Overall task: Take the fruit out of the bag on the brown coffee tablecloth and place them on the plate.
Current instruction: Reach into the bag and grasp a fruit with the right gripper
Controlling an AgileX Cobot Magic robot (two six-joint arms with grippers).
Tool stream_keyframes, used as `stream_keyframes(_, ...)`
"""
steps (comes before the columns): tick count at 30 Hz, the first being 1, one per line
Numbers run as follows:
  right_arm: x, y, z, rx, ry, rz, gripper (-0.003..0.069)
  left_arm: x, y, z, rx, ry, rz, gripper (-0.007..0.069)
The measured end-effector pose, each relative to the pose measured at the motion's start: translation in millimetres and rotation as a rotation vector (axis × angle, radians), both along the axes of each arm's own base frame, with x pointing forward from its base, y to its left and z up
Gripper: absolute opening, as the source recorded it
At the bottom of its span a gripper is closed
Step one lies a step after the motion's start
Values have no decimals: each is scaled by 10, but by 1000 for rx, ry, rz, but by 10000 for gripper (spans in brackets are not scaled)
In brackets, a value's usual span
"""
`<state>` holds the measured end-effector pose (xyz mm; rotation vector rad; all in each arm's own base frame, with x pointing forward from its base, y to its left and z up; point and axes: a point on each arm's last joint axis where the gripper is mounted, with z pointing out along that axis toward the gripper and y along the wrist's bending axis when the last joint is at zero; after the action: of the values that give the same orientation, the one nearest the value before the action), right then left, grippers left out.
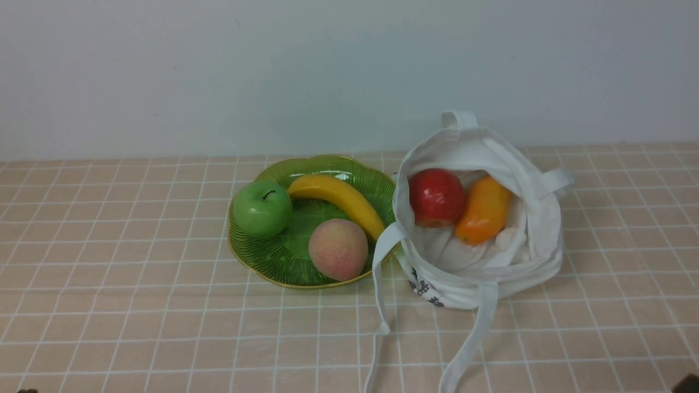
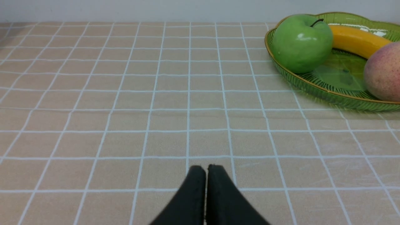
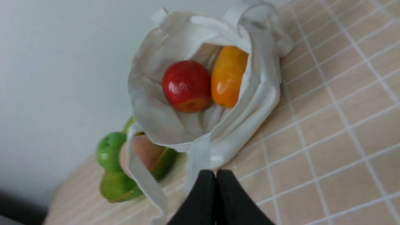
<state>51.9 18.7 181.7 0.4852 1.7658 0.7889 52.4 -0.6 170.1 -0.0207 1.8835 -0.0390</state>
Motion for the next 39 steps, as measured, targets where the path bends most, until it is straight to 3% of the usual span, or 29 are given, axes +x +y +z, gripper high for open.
stream_keyframes(4,-3,22,7,123,20,1,-14,0,0,0,0,0,0,-8)
stream_keyframes(9,-3,27,8,129,18,7,-14,0,0,0,0,0,0,-8)
stream_keyframes(13,-32,34,210,9,-65,44,-14,0,0,0,0,0,0,-8)
stream_keyframes(17,-178,1,868,-189,-310,53,-14,0,0,0,0,0,0,-8)
stream_keyframes(20,-219,-13,1233,-350,-338,60,-14,0,0,0,0,0,0,-8)
stream_keyframes(23,-67,-19,1370,-533,-176,93,-14,0,0,0,0,0,0,-8)
stream_keyframes(30,653,2,1086,-672,356,151,-14,0,0,0,0,0,0,-8)
stream_keyframes(39,1550,349,848,-642,472,419,-14,0,0,0,0,0,0,-8)
